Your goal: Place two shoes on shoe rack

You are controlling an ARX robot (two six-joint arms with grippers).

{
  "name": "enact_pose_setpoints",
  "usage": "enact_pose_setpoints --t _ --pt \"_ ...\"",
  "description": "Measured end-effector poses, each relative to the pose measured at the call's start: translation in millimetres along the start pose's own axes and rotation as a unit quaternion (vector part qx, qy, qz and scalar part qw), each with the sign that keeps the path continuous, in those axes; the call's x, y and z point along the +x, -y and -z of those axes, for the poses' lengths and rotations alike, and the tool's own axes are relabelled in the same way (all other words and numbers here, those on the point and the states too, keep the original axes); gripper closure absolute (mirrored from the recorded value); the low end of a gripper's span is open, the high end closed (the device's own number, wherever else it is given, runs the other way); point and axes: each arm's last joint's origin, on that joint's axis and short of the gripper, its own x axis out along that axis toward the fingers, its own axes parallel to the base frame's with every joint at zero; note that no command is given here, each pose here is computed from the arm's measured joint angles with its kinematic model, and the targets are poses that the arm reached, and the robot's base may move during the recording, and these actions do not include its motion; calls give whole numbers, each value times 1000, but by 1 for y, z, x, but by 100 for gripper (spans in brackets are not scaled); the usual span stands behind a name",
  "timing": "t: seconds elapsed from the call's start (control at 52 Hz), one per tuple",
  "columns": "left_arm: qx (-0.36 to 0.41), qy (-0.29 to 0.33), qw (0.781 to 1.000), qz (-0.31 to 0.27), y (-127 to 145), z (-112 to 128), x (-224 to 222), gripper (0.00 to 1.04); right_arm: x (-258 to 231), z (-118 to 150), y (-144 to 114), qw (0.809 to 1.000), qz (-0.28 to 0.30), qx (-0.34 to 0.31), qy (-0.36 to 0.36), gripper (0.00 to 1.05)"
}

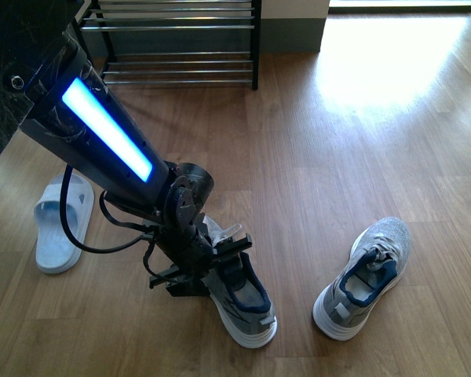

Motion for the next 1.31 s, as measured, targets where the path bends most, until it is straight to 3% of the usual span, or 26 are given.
enact_pose_setpoints --t 0.212,0.308,0.539,0.731,0.827,0.943,1.039,1.173,1.308 --pt "-4 9 1000 -16 -3 0 2 90 0 0 0 1000 0 0 0 9" --pt "-5 15 1000 -22 -4 -1 2 101 0 0 0 1000 0 0 0 9" --pt "18 56 997 -56 -3 3 -3 103 0 0 0 1000 0 0 0 9" --pt "63 157 979 -114 -4 2 -42 103 0 0 0 1000 0 0 0 9" --pt "77 231 962 -126 -2 -5 -90 103 0 0 0 1000 0 0 0 9" --pt "101 349 920 -143 9 1 -166 103 0 0 0 1000 0 0 0 9" --pt "121 430 881 -155 17 25 -217 103 0 0 0 1000 0 0 0 9" --pt "138 493 843 -164 21 56 -255 103 0 0 0 1000 0 0 0 9" --pt "158 560 792 -186 26 95 -286 103 0 0 0 1000 0 0 0 9"
